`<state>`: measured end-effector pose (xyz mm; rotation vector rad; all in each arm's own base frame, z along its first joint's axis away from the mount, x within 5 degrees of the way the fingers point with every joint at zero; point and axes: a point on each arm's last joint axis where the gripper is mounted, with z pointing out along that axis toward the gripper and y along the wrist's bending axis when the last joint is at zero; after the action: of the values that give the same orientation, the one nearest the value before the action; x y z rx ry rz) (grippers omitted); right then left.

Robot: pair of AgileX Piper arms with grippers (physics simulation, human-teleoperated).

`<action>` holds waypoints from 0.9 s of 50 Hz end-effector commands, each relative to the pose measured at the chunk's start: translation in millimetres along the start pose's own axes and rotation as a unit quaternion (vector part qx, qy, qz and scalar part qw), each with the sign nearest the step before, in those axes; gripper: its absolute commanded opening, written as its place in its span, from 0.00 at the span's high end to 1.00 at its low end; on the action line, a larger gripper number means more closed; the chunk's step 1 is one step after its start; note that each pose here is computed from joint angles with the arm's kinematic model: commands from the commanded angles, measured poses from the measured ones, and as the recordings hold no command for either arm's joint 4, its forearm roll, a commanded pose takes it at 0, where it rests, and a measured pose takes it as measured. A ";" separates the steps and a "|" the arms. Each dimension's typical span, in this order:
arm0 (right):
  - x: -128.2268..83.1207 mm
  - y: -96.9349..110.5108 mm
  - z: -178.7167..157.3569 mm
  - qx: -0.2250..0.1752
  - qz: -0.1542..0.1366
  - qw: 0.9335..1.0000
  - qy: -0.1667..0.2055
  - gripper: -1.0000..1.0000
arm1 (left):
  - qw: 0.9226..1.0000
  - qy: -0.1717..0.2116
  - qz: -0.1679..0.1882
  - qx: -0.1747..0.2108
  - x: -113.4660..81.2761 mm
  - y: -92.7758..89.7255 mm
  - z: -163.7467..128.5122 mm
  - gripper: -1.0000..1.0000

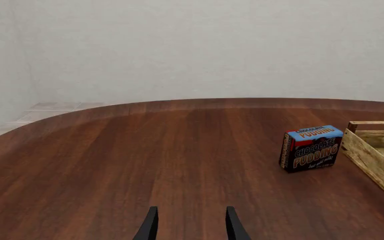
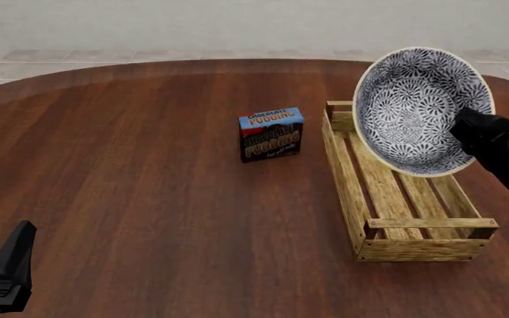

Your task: Pick up the bowl on the left and put it in the tray.

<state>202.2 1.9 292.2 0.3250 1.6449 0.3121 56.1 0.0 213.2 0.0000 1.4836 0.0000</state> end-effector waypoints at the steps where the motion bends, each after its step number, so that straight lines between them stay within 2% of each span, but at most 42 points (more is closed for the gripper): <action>1: -4.8 -2.8 -1.0 0.009 0.014 1.000 -0.009 1.00 | 1.000 0.000 0.000 0.000 0.0 0.0 0.0 0.00; 19: 5.8 -9.3 9.1 0.022 0.034 0.999 0.010 1.00 | 1.000 0.000 0.000 0.000 0.0 0.0 0.0 0.00; 45: 11.2 -12.2 -3.2 0.028 0.025 0.999 0.016 1.00 | 1.000 0.000 0.000 0.000 0.0 0.0 0.0 0.00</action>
<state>202.3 -4.0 277.1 0.3847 1.6902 0.3044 56.1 0.0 213.2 0.0000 1.4836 0.0000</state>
